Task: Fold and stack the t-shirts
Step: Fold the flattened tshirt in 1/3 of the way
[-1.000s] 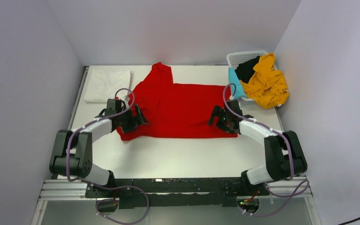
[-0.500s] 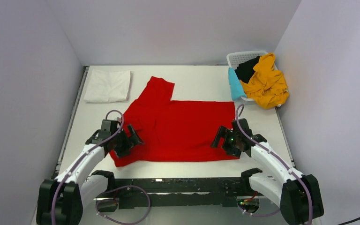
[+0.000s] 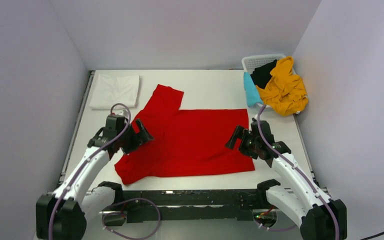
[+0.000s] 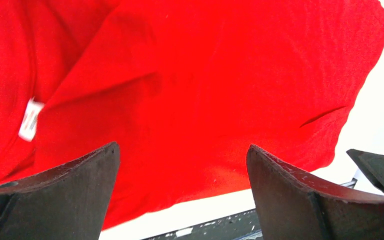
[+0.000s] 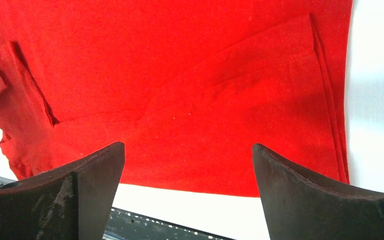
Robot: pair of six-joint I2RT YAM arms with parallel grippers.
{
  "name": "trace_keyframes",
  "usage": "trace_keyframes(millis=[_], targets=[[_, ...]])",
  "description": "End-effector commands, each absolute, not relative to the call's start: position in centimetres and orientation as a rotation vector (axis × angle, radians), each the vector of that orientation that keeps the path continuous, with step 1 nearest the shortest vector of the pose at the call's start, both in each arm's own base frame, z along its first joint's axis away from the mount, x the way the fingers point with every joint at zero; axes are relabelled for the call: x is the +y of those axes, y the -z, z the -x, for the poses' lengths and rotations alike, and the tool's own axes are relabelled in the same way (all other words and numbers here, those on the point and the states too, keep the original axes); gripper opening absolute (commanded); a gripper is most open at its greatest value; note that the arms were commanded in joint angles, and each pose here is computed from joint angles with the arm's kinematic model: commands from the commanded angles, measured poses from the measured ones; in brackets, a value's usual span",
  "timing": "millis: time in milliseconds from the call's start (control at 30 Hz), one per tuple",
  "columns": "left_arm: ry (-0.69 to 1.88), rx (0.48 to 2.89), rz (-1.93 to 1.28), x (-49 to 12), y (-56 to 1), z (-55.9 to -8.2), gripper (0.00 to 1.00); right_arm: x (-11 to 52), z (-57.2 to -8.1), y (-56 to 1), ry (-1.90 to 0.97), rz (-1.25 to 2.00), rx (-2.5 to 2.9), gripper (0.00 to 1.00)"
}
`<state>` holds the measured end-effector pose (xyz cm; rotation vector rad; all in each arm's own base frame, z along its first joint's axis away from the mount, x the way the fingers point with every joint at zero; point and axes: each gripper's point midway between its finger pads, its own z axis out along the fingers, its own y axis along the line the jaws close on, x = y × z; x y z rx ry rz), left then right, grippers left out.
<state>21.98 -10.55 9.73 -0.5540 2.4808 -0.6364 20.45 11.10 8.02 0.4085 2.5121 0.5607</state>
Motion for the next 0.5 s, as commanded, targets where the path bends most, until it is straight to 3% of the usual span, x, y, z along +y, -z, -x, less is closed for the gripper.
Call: trace_keyframes(millis=[0,467], targets=[[0.690,2.440,0.439,-12.0,-10.7,-25.9,0.99,11.3,-22.5,-9.8,-0.558,-0.371,2.438,1.00],[0.551,2.561,0.430,-11.3,-7.0,-29.5,0.99,10.9,-25.4,-9.9,-0.473,-0.357,2.420,1.00]])
